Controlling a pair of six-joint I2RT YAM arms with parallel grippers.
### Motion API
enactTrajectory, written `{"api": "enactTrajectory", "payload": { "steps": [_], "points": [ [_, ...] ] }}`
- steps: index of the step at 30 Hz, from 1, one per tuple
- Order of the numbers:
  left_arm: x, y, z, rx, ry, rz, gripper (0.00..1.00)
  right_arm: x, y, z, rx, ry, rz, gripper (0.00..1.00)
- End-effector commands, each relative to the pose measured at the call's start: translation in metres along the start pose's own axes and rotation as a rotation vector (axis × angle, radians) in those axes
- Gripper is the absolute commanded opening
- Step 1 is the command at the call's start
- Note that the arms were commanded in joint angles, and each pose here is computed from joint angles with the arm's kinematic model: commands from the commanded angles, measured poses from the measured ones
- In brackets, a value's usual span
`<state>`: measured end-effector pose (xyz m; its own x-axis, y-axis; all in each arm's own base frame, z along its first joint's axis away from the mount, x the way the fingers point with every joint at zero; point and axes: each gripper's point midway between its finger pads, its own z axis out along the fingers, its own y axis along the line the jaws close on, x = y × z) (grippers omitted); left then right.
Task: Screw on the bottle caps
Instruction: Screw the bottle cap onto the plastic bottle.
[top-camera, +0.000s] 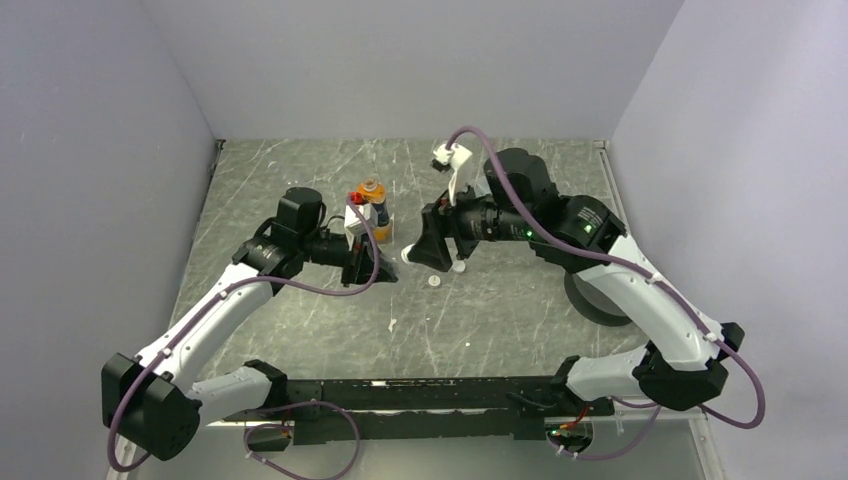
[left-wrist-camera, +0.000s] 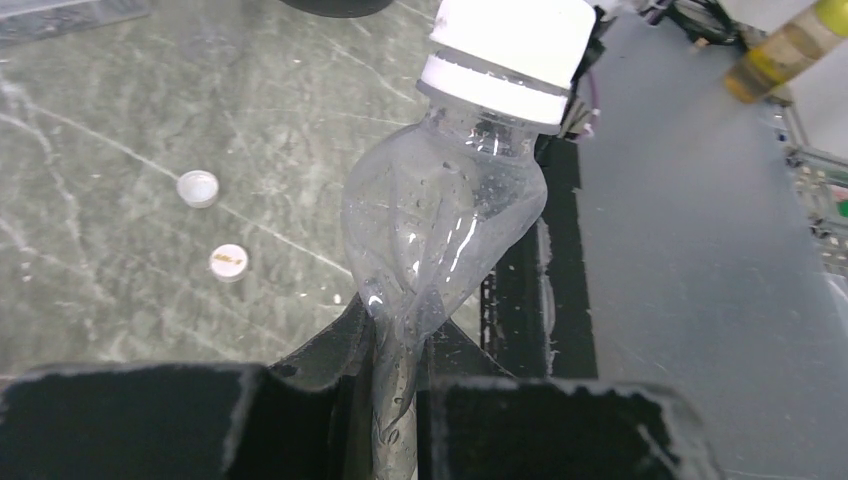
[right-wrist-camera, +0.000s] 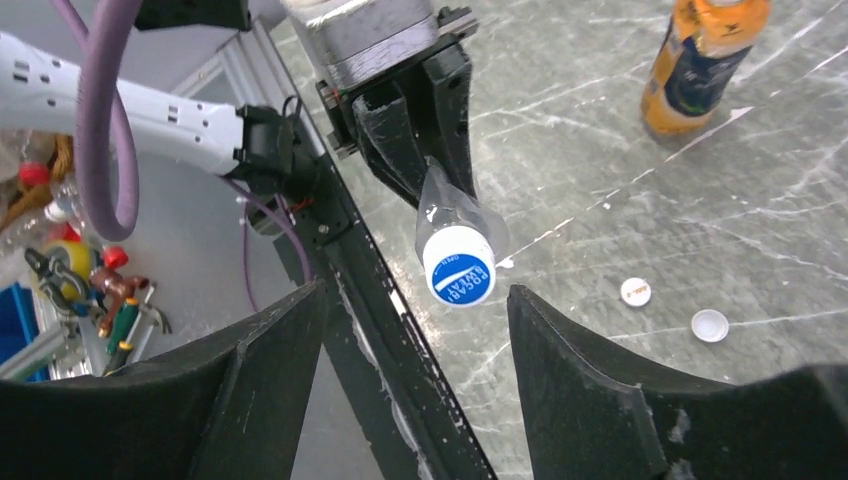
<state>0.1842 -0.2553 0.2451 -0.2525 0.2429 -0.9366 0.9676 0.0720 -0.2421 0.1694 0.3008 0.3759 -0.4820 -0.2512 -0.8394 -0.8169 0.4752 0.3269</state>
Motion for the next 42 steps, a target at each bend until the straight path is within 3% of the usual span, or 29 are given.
{"api": "enactTrajectory", "payload": {
  "steps": [1, 9, 15, 22, 24, 29, 36, 37, 41, 42],
  "points": [
    [-0.015, -0.021, -0.002, 0.133, -0.034, 0.016, 0.0, 0.015, 0.004, 0.013, -0.035, 0.078, -0.073, 0.66],
    [-0.013, -0.023, -0.001, 0.146, -0.037, 0.004, 0.0, 0.018, 0.001, 0.019, -0.017, 0.104, -0.09, 0.58],
    [-0.011, -0.021, -0.001, 0.132, -0.036, 0.001, 0.0, 0.019, 0.004, 0.022, -0.031, 0.112, -0.079, 0.41],
    [-0.013, -0.014, -0.001, 0.088, -0.037, 0.009, 0.0, 0.024, 0.0, 0.026, 0.004, 0.142, -0.05, 0.31],
    [-0.014, -0.005, -0.002, 0.027, -0.035, 0.021, 0.0, 0.023, -0.002, 0.029, 0.03, 0.15, -0.005, 0.26],
    [-0.022, 0.029, -0.012, -0.221, -0.059, 0.092, 0.0, 0.018, -0.02, 0.043, 0.149, 0.185, 0.204, 0.0],
    [-0.047, 0.048, -0.034, -0.436, -0.163, 0.206, 0.0, 0.003, -0.037, 0.058, 0.149, 0.085, 0.449, 0.0],
    [-0.046, 0.047, -0.035, -0.438, -0.167, 0.21, 0.0, 0.002, -0.038, 0.059, 0.154, 0.077, 0.447, 0.09],
    [-0.037, 0.043, -0.031, -0.4, -0.129, 0.191, 0.0, -0.003, -0.046, 0.051, 0.198, 0.036, 0.407, 0.66],
    [-0.035, 0.042, -0.03, -0.393, -0.124, 0.184, 0.0, -0.003, -0.048, 0.049, 0.211, 0.035, 0.397, 0.74]
  ]
}}
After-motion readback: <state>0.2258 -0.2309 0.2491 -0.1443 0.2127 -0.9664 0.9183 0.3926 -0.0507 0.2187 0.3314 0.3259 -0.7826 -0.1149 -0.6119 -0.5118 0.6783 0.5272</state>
